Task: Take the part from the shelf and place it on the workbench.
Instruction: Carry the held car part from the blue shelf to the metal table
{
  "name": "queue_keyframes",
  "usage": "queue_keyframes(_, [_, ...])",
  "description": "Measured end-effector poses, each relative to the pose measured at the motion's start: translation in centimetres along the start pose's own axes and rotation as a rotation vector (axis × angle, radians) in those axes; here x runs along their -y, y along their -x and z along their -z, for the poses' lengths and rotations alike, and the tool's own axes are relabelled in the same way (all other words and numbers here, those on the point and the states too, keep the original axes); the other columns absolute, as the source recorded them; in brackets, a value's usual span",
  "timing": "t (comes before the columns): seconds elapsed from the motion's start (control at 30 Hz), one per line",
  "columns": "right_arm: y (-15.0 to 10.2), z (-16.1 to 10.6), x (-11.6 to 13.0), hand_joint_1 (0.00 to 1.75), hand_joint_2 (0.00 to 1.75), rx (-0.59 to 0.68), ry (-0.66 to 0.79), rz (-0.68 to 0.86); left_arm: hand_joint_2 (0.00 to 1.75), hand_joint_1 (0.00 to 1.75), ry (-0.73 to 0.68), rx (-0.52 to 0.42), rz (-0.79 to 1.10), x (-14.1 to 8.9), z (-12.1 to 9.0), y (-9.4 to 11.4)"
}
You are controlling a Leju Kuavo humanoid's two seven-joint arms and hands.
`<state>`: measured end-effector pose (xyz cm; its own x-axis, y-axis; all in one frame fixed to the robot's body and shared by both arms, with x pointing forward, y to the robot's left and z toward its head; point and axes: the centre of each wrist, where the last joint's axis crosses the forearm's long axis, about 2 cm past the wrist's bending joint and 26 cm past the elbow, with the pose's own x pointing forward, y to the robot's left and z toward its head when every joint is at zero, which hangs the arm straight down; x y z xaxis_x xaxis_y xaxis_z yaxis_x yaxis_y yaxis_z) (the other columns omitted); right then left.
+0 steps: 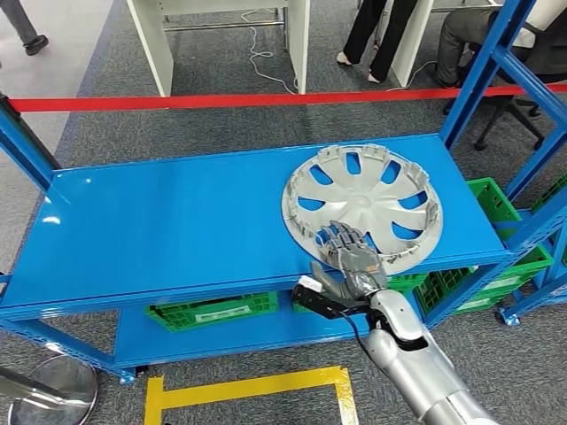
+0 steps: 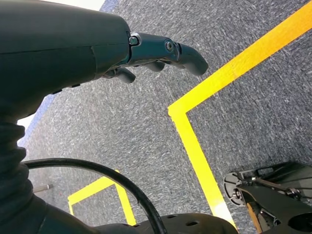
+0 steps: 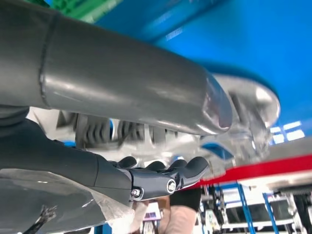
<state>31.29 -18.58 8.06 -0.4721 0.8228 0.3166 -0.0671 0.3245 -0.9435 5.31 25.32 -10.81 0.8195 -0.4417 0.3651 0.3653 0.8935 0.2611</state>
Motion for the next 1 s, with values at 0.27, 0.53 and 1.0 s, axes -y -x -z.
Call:
queue_keyframes(0.27, [0.0,0.1,-0.3,0.0,0.0,-0.005,-0.018,0.0,1.75,0.0,0.0,0.0,0.0,0.0,0.0,0.0])
queue_keyframes(0.53, [0.1,0.2,-0.4,0.0,0.0,-0.014,-0.04,0.001,1.75,0.0,0.002,0.0,0.0,0.0,0.0,0.0])
queue_keyframes(1.0, [1.2,1.5,0.0,0.0,1.75,-0.07,-0.143,-0.023,1.75,0.0,-0.004,-0.006,-0.013,0.1,0.0,0.0])
